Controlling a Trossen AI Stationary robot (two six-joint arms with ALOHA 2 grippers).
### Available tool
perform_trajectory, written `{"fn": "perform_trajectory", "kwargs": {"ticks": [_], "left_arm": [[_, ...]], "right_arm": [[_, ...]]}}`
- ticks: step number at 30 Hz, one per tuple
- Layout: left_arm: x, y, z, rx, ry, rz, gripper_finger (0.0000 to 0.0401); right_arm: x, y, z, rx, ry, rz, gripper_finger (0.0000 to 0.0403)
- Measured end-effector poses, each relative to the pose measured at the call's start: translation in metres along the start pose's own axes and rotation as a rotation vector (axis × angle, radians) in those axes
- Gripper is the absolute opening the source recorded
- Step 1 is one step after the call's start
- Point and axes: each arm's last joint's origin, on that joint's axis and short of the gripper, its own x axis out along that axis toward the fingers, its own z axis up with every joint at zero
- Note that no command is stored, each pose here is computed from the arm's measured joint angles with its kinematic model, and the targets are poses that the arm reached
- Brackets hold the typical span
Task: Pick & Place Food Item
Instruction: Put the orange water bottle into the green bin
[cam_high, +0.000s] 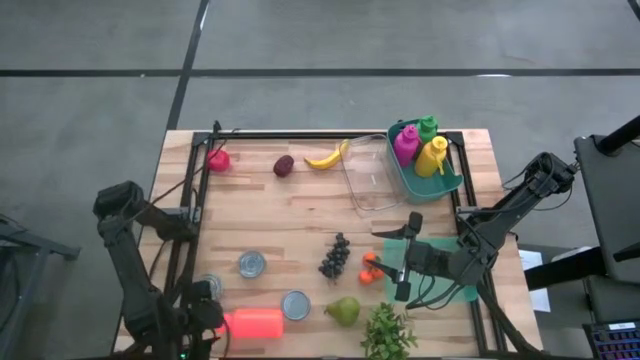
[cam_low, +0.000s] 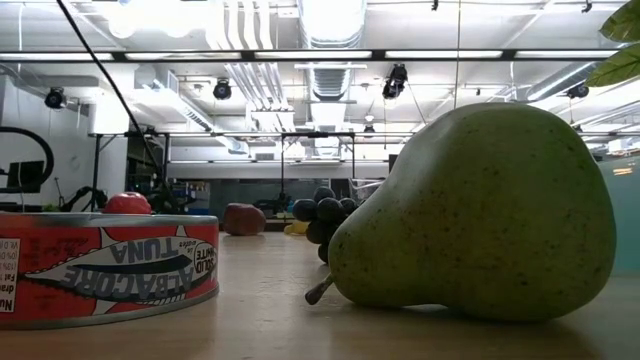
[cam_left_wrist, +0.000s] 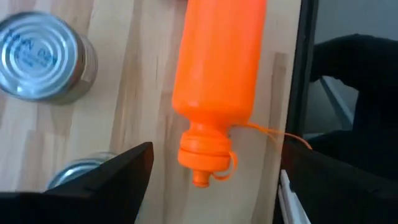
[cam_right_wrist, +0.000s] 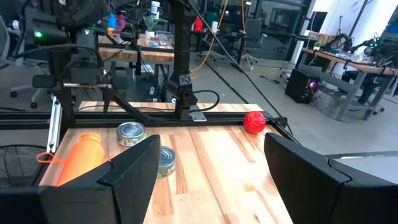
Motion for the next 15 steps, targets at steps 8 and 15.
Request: {"fn": "perform_trajectory", "kwargs": {"ticks": [8, 15], "left_arm": [[-0.009, -0.006, -0.041, 0.003, -0.277, -0.043, 0.0361], [0.001, -0.001, -0.044, 0.037, -0.27, -0.018, 0.0361]], "right_arm": [[0.0, 0.0, 0.0, -0.002, 0.0, 0.0, 0.0285], [0.0, 0.0, 0.0, -0.004, 0.002, 0.0, 0.0285]]}}
